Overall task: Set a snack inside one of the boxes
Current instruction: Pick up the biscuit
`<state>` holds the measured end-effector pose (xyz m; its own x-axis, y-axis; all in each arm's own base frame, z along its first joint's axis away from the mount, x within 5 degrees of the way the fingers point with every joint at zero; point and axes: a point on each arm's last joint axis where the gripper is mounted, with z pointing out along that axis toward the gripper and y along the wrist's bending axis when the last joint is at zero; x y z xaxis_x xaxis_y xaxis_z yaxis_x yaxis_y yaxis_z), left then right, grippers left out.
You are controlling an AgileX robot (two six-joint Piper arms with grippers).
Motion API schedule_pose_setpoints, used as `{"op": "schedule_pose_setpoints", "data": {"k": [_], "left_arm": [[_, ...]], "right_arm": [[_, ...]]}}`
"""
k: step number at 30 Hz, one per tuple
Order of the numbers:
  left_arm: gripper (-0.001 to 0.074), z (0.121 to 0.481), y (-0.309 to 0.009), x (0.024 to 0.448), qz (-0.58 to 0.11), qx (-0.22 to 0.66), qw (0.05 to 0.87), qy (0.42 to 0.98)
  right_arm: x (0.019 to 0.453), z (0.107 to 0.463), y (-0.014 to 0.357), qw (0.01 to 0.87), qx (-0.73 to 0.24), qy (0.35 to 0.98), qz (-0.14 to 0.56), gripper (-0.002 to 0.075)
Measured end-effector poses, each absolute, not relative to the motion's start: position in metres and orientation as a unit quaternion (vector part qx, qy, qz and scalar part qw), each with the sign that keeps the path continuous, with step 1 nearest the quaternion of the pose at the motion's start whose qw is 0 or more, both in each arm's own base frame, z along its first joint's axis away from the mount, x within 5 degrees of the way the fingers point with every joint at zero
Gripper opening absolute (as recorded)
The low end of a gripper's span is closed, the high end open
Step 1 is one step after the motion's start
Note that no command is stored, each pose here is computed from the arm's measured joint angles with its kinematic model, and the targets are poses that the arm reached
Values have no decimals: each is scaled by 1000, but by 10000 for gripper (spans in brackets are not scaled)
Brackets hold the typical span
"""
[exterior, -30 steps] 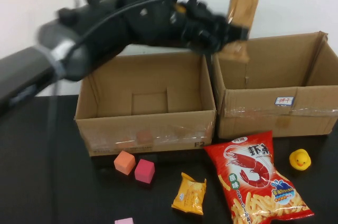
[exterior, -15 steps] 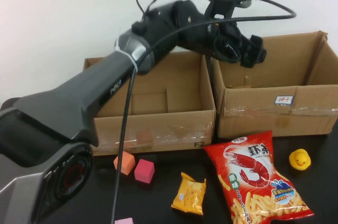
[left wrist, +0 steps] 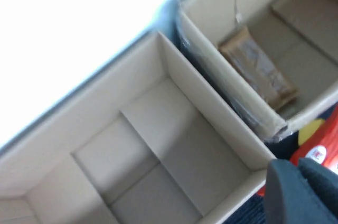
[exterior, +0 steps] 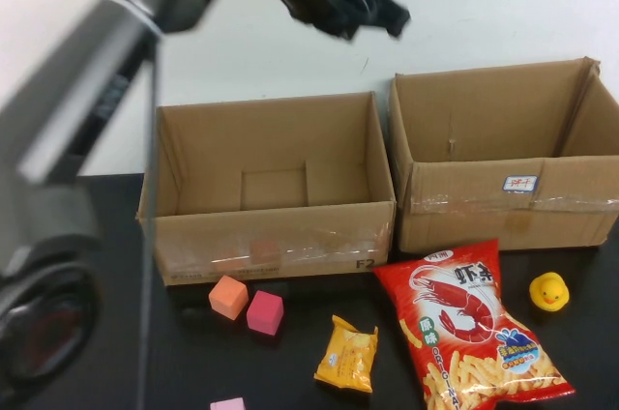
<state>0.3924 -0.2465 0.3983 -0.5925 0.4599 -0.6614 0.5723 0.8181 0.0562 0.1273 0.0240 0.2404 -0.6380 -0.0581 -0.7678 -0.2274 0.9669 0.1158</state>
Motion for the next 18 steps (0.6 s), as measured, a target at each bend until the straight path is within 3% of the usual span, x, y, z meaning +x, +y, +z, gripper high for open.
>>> {"op": "schedule_pose_setpoints", "data": {"k": [7, 12, 18], "left_arm": [[8, 441, -217, 349, -45, 288, 367, 883], [8, 427, -201, 310, -5, 309, 325, 894], [0, 393, -179, 252, -56, 276, 346, 895]], "right_arm": [[124, 237, 25, 395, -101, 908, 97, 0], [122, 236, 25, 385, -106, 911, 98, 0], [122, 236, 25, 386, -107, 911, 98, 0]]}}
